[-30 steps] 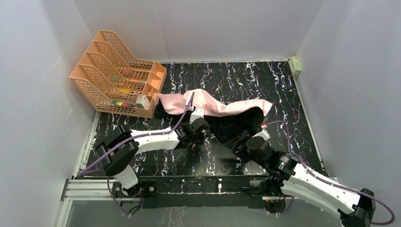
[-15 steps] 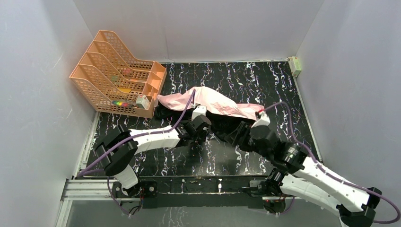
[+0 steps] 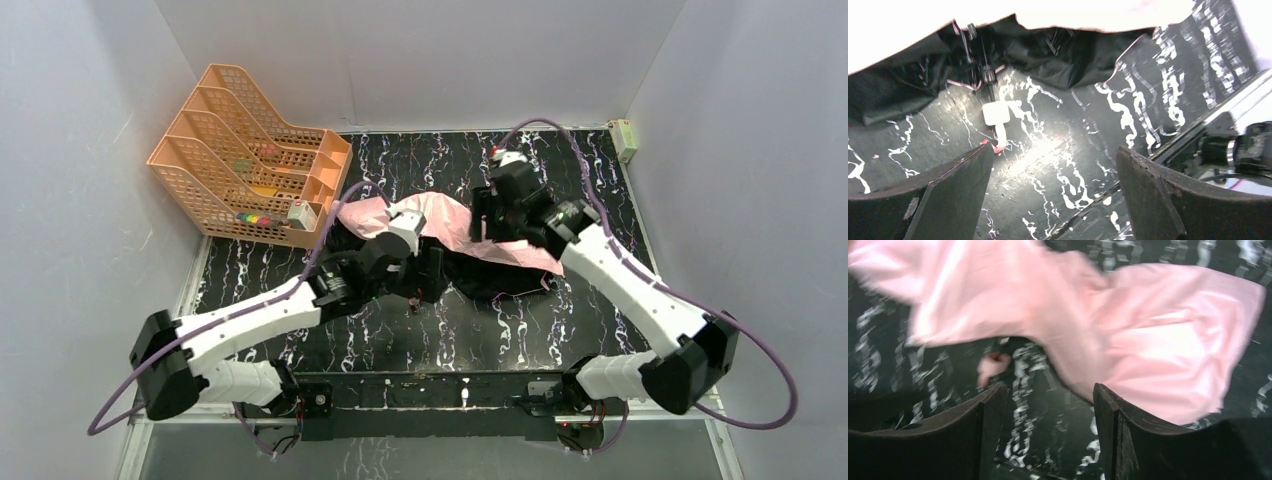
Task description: Put away the umbrella
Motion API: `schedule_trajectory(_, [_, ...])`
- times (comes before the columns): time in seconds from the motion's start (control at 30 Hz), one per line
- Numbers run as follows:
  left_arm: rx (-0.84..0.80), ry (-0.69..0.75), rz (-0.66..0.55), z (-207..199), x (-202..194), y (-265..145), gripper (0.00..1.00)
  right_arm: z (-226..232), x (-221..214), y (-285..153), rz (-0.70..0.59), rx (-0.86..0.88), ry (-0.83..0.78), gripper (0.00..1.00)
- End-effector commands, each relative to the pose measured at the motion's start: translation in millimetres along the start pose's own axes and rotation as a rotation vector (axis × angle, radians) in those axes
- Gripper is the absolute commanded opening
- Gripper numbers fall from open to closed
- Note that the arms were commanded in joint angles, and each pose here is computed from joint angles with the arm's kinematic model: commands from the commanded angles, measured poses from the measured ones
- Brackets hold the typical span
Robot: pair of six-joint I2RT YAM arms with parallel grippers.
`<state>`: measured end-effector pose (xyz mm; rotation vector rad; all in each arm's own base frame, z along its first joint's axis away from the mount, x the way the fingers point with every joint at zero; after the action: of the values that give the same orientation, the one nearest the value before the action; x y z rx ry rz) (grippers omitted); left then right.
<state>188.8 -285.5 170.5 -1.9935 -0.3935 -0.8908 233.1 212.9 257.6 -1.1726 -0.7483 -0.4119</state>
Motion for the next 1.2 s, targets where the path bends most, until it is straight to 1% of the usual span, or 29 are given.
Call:
schedule_trajectory(0.0, [0.090,-0.011,-0.085,11.8,46.5,-45.9,0.90,-63.2,18.5,6.6,0.032,-0.054,0.088,0.72])
schedule_trajectory(0.07, [0.176,-0.050,-0.097,35.3,74.1,-49.6,0.89,-92.9,20.3,12.3,0.013,-0.116,0.214,0.74])
schedule_trajectory(0.17, [0.281,-0.086,-0.115,70.8,110.9,-44.5,0.90,-139.1,14.5,16.2,-0.048,-0.294,0.383,0.77])
schedule_trajectory(0.23, [0.331,-0.069,-0.121,90.0,128.7,-33.3,0.90,-160.9,5.6,21.2,-0.092,-0.357,0.445,0.79])
schedule_trajectory(0.27, [0.364,-0.068,-0.118,101.9,136.4,-27.3,0.90,-168.9,-0.8,24.8,-0.095,-0.365,0.463,0.81])
schedule_trajectory(0.3, [0.392,-0.072,-0.102,113.7,142.2,-20.0,0.90,-176.2,-6.3,28.2,-0.088,-0.369,0.482,0.85])
schedule_trajectory(0.37, [0.394,-0.105,-0.074,134.5,151.8,-6.8,0.89,-191.0,-18.4,33.5,-0.045,-0.390,0.524,0.86])
schedule_trajectory(0.43, [0.368,-0.142,-0.054,151.0,157.7,3.2,0.86,-201.9,-28.9,37.2,-0.006,-0.434,0.524,0.86])
schedule_trajectory(0.47, [0.376,-0.142,-0.047,158.4,158.8,7.6,0.84,-204.6,-33.3,39.7,0.010,-0.445,0.516,0.86])
schedule_trajectory(0.53, [0.412,-0.125,-0.026,172.4,157.6,16.0,0.77,-207.5,-40.6,43.4,0.037,-0.458,0.508,0.85])
schedule_trajectory(0.63, [0.479,-0.106,0.012,194.3,150.7,27.1,0.72,-208.3,-49.1,48.5,0.057,-0.453,0.502,0.81])
schedule_trajectory(0.73, [0.542,-0.117,0.057,216.6,139.6,33.6,0.67,-211.8,-56.6,53.7,0.065,-0.463,0.494,0.74])
schedule_trajectory(0.83, [0.583,-0.147,0.064,233.5,135.6,30.8,0.58,-220.5,-60.2,54.5,0.049,-0.514,0.481,0.58])
schedule_trajectory(0.93, [0.597,-0.134,0.074,242.3,133.0,35.1,0.45,-230.1,-60.2,53.3,0.027,-0.569,0.451,0.43])
schedule_trajectory(0.97, [0.590,-0.126,0.117,245.5,124.8,44.2,0.35,-233.9,-60.8,54.9,0.033,-0.589,0.440,0.36])
schedule_trajectory(1.03, [0.576,-0.144,0.200,250.9,99.4,62.5,0.16,-239.0,-63.4,64.4,0.076,-0.605,0.421,0.20])
schedule_trajectory(1.07, [0.562,-0.150,0.235,252.0,88.1,69.8,0.13,-240.9,-67.9,70.4,0.112,-0.610,0.412,0.20])
schedule_trajectory(1.1, [0.545,-0.150,0.263,249.8,79.0,77.1,0.11,-240.2,-70.9,77.7,0.146,-0.588,0.397,0.18])
schedule_trajectory(1.13, [0.528,-0.149,0.277,247.5,73.5,82.5,0.11,-238.0,-76.6,85.8,0.191,-0.560,0.389,0.17])
schedule_trajectory(1.17, [0.497,-0.155,0.296,244.1,65.6,92.0,0.10,-232.6,-86.6,98.4,0.265,-0.502,0.382,0.15])
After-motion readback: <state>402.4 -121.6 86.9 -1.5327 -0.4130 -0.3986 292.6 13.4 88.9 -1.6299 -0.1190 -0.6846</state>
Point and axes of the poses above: each gripper's point midway between its finger pads, its own y axis out along the fingers, its own z axis along the line the jaws close on, x = y × z, the point moved 3 cm from there along -y, back along the fingers, and after that the axes turned 2 degrees about -y, right-handed, at the moved point
